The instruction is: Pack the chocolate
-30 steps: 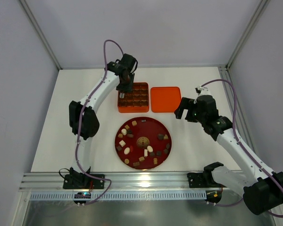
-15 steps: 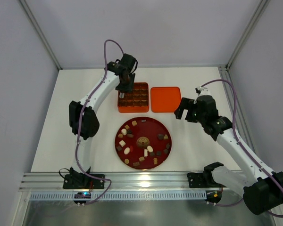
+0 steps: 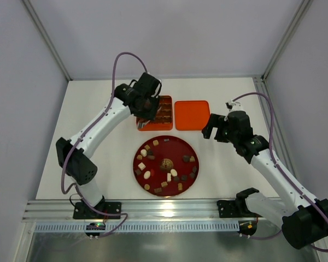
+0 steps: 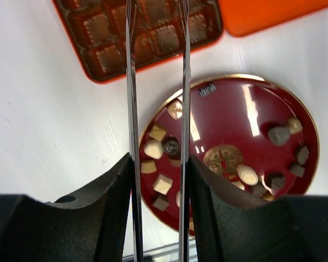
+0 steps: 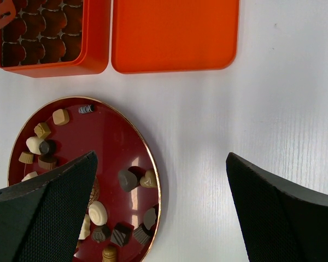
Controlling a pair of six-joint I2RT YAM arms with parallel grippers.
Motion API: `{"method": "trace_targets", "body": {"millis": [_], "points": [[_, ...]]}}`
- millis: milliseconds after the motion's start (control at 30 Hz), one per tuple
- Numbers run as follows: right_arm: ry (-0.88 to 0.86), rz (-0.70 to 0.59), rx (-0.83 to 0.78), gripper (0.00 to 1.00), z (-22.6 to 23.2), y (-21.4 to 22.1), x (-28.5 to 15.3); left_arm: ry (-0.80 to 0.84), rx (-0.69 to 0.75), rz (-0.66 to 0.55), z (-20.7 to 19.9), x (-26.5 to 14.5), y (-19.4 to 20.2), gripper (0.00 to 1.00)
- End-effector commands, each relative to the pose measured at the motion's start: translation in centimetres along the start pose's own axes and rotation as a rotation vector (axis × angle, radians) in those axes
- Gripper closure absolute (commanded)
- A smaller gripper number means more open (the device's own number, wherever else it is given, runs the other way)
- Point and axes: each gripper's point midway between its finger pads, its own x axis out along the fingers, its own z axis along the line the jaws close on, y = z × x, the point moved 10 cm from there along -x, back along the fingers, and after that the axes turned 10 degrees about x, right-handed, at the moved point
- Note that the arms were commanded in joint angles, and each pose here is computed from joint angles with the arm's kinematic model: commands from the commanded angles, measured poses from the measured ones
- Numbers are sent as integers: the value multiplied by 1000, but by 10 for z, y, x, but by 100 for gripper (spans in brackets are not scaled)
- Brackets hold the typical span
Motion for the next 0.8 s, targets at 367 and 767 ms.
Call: {"method": "trace_targets", "body": {"millis": [367,767], "points": [[-19,-25,11,0,2,-3,3,237,202,19,-93,-49,76,53],[-11,-21,13,0,-1,0,3,351,262,77,-134,-37,101,48]]}}
